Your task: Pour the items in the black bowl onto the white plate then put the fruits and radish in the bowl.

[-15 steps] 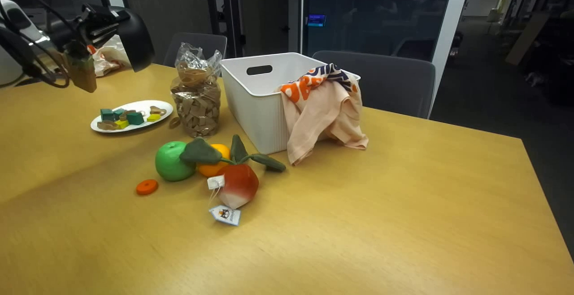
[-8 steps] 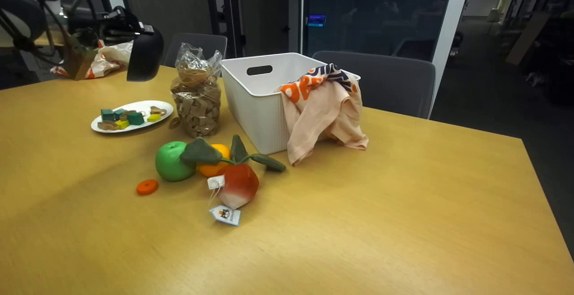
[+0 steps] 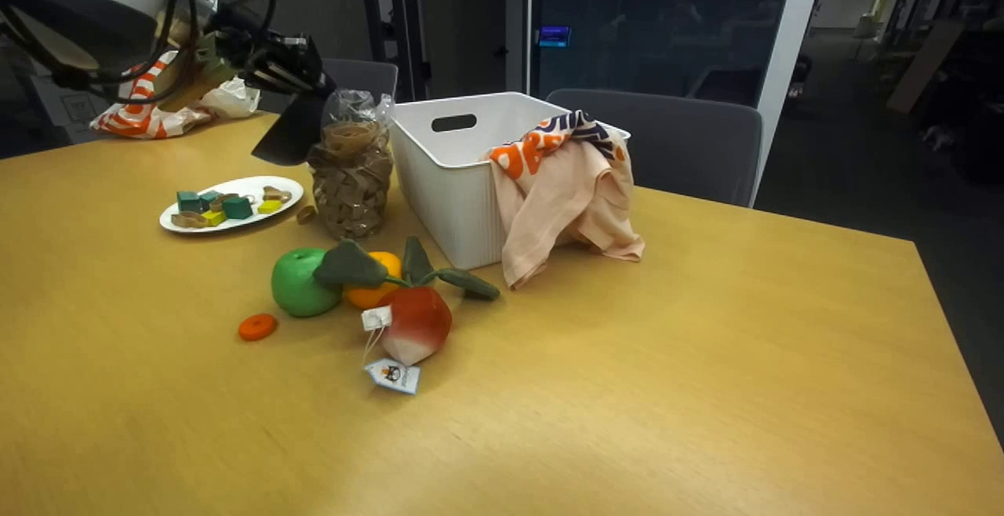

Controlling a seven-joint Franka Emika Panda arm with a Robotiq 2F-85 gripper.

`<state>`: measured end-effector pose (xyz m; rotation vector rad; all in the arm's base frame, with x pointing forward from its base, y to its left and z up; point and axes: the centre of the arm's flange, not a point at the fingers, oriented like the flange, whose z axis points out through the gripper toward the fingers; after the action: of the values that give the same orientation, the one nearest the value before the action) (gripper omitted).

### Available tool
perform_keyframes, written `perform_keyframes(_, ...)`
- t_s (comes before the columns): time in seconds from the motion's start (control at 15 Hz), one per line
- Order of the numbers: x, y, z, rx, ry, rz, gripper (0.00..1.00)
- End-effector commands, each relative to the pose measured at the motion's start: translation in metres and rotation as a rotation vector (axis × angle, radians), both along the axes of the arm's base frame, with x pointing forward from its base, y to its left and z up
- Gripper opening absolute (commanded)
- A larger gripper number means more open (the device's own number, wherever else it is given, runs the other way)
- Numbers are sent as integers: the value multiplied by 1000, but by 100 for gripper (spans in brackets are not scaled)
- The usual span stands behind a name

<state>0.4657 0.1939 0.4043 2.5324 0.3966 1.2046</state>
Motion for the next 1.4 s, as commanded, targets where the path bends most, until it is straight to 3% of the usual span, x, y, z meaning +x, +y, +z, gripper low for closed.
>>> perform_keyframes(0.0, 2, -22, 26, 84, 170, 64, 11)
perform_keyframes(0.33, 2, -36, -1, 192, 376, 134, 12)
perform_keyframes(0.67, -22, -34, -45, 171, 639, 104, 11)
perform_keyframes(0.93, -24, -30, -33, 173, 817, 42, 7)
perform_keyframes(1.33, -23, -63, -42, 108, 1179, -6, 8)
